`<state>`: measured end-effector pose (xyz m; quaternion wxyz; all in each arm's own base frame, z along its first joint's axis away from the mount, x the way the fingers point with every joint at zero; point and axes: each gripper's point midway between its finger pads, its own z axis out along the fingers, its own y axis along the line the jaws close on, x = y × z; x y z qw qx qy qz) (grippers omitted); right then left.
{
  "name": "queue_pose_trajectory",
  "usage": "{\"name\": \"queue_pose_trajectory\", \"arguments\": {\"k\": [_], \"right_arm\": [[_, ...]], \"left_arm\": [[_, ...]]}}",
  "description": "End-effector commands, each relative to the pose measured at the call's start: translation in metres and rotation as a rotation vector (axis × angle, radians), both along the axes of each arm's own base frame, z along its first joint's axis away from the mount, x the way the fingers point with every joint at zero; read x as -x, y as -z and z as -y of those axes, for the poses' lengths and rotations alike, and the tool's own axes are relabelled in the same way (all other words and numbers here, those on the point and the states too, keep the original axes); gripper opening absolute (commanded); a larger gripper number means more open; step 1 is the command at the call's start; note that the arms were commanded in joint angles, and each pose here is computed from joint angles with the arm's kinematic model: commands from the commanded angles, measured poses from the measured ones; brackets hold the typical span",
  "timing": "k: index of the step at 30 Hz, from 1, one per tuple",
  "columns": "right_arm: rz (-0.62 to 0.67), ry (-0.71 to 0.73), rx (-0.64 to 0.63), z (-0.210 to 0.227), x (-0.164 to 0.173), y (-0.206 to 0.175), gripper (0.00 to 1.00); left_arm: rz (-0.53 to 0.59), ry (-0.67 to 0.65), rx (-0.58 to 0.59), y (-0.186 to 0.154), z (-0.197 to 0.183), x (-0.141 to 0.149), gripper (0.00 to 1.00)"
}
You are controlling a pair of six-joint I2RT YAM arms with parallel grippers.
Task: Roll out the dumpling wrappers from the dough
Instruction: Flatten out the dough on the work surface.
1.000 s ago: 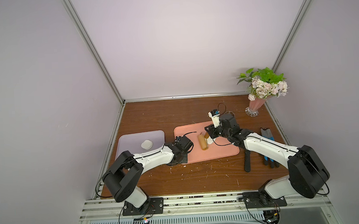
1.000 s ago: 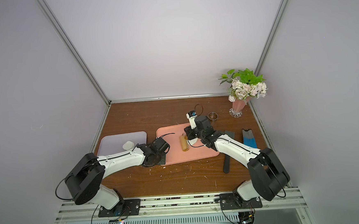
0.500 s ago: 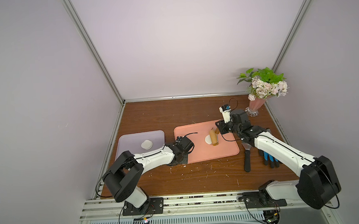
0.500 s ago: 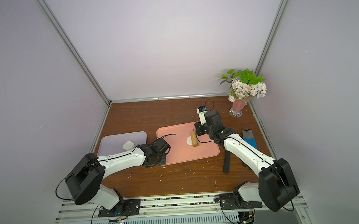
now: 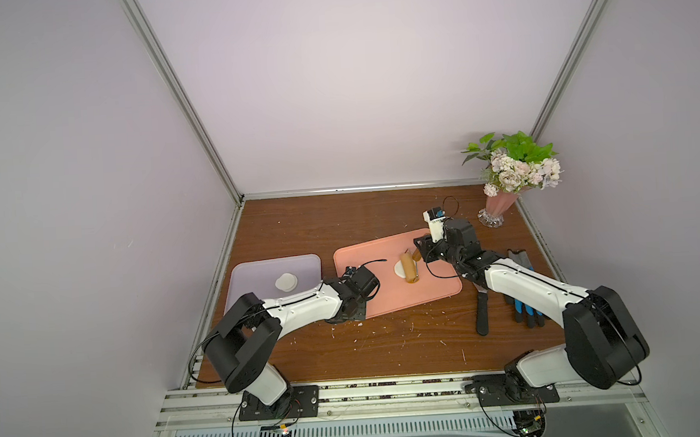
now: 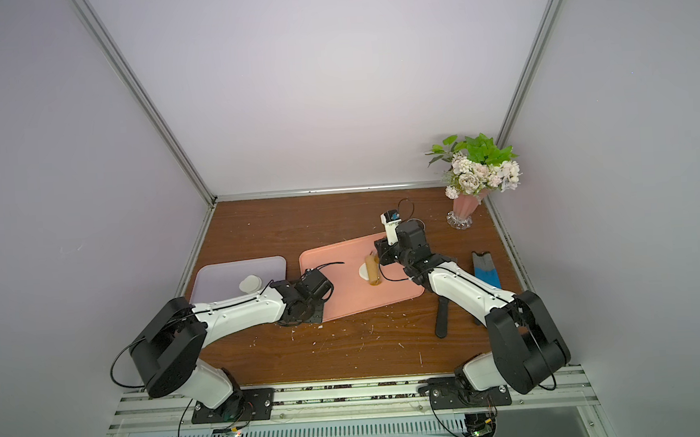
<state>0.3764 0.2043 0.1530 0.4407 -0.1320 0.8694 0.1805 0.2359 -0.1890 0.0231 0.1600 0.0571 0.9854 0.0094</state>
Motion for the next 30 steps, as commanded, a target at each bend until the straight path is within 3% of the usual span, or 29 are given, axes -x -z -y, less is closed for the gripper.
{"name": "queue_pose_trajectory", "arguments": {"k": [1, 8, 17, 28, 30], "right_arm": [[-0.245, 0.012, 0.201, 0.019, 0.041, 0.093, 0.0], [-0.294, -0.009, 0.252, 0.013, 0.061, 0.109, 0.0], [-0.208, 0.028, 0.195, 0.018, 0.063, 0.06, 0.0], [-0.194, 0.049, 0.16, 0.025, 0.073, 0.049, 0.0], [-0.188, 0.043, 0.153, 0.023, 0.072, 0.045, 0.0]], "left_arm": [[-0.132, 0.019, -0.16, 0.024, -0.033, 0.03, 0.0], [-0.119, 0.006, -0.155, 0.021, -0.031, 0.026, 0.0], [-0.086, -0.003, -0.185, 0.016, -0.036, 0.02, 0.0], [0.001, -0.016, -0.213, -0.001, -0.034, -0.011, 0.0], [0.017, -0.028, -0.208, -0.008, -0.033, -0.019, 0.07]]}}
